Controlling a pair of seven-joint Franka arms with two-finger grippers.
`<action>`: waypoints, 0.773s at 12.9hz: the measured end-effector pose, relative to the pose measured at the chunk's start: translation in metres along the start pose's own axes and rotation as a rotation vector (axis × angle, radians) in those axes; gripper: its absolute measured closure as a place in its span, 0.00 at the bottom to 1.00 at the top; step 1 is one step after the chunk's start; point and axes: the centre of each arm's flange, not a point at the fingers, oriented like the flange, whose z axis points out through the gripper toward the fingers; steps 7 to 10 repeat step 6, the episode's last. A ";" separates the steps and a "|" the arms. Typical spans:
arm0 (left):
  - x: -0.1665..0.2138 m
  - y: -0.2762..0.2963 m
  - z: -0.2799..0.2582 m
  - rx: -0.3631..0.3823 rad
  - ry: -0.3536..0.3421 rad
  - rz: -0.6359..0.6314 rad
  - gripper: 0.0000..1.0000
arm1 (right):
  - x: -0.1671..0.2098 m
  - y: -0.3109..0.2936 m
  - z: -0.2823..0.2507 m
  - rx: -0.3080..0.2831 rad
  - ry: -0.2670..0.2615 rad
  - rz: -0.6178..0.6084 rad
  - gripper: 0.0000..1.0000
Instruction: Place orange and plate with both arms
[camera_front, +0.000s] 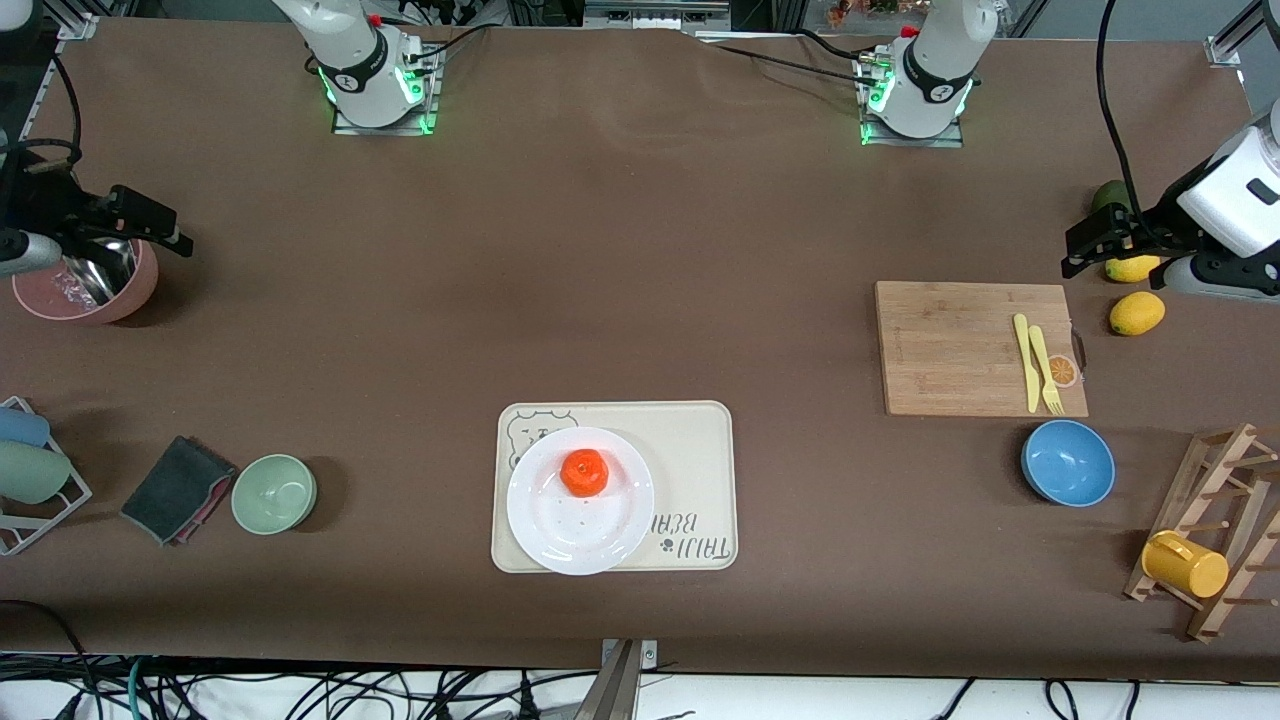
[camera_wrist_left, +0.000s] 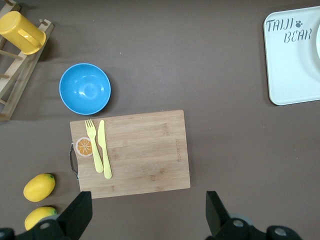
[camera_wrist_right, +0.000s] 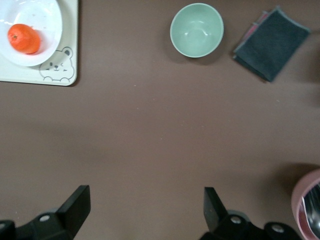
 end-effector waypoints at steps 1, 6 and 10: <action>0.000 0.000 0.000 0.000 0.000 0.000 0.00 | -0.003 -0.013 -0.007 -0.035 0.002 0.025 0.00; 0.000 0.000 0.000 0.000 0.000 0.000 0.00 | -0.009 -0.018 -0.023 -0.062 0.021 0.045 0.00; 0.000 0.000 0.000 0.000 0.000 0.000 0.00 | -0.009 -0.018 -0.023 -0.062 0.021 0.045 0.00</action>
